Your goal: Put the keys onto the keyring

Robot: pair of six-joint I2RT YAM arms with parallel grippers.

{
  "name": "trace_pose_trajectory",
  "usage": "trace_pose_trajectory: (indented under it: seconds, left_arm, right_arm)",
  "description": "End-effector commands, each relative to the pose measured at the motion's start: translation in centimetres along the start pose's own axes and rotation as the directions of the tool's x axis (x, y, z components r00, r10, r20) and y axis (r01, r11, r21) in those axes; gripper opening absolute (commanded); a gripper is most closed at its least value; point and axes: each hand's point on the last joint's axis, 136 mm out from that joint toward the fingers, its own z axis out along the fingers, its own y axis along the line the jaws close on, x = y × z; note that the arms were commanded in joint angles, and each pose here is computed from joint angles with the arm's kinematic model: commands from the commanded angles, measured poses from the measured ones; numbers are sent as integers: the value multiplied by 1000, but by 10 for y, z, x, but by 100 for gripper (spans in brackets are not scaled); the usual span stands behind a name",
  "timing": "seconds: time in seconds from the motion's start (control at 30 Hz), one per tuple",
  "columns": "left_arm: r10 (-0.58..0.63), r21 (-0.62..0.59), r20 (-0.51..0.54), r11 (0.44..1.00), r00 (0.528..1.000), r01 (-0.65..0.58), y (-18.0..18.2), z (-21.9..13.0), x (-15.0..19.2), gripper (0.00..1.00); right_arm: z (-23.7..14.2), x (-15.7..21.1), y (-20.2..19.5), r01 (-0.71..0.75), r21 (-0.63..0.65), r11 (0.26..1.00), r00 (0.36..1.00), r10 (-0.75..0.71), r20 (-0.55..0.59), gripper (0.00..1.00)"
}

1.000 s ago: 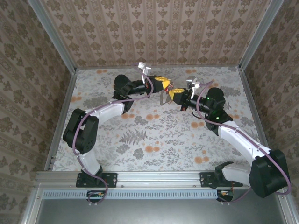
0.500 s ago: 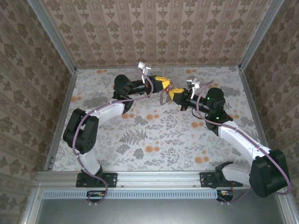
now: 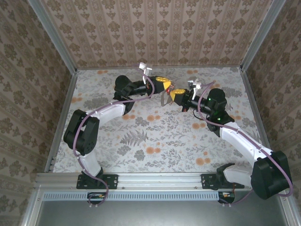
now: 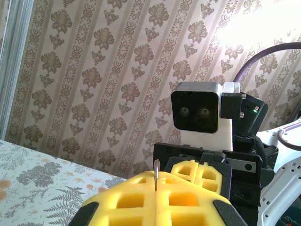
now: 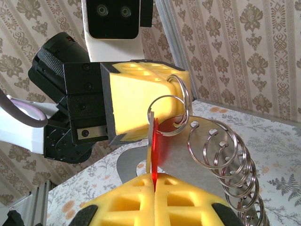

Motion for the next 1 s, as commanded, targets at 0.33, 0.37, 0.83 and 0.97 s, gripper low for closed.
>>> trace_pose_trajectory:
  seconds: [0.33, 0.37, 0.83, 0.97]
  left_arm:
    - [42, 20, 28, 999, 999, -42, -4, 5, -8, 0]
    - [41, 20, 28, 999, 999, -41, -4, 5, -8, 0]
    - [23, -3, 19, 1000, 1000, -23, 4, 4, -4, 0]
    - [26, -29, -3, 999, 1000, -26, 7, 4, 1, 0]
  right_arm:
    - [-1, 5, 5, 12, -23, 1000, 1000, -12, -5, 0]
    - [0, 5, 5, 10, -24, 1000, 1000, -10, -6, 0]
    - [1, 7, 2, 7, -18, 1000, 1000, -7, -6, 0]
    - [2, 6, 1, 6, -13, 1000, 1000, -6, -5, 0]
